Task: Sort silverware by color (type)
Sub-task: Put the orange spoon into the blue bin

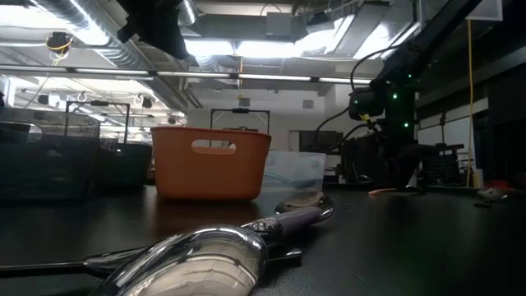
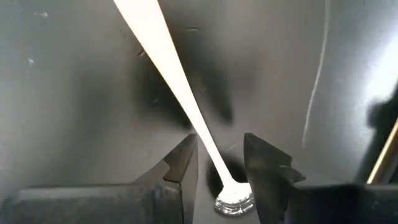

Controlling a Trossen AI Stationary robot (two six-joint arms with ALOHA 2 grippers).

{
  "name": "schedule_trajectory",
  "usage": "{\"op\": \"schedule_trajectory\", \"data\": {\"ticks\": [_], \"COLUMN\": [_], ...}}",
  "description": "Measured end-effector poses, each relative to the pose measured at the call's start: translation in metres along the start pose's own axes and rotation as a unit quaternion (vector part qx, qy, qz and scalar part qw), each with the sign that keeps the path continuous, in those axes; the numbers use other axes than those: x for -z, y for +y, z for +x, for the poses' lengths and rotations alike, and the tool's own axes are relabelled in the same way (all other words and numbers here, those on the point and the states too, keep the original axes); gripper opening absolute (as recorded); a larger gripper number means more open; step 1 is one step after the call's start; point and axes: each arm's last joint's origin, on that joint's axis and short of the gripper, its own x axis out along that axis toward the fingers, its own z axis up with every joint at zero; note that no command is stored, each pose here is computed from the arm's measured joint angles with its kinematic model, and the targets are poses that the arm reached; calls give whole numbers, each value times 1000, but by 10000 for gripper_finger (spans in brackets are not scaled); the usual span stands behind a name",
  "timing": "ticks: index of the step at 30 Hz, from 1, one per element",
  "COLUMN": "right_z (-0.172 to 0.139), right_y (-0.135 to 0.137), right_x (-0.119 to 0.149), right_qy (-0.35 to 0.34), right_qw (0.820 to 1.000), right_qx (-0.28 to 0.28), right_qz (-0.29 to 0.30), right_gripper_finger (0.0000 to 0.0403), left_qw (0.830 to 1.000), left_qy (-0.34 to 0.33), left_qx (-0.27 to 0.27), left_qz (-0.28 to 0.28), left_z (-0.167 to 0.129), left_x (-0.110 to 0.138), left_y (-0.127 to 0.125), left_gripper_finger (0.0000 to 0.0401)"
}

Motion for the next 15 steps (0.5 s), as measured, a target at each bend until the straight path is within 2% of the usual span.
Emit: {"op": "schedule_trajectory", "data": {"ticks": [9,15], "right_z": [13,14], "right_y": [0,0], "right_x": [-1,-1], "right_qy": [34,33], "right_qw": [999,999], "right_qx": [-5,-9], "right_qz": [-6,-5], "right_gripper_finger": [110,54], "left_qw": [1000,1000], "left_qy": [0,0], "left_qx": [0,0], "left_qz": [0,0], "left_z": [0,0], "left_x": [0,0], "left_y": [0,0], "left_gripper_finger": [57,57]}}
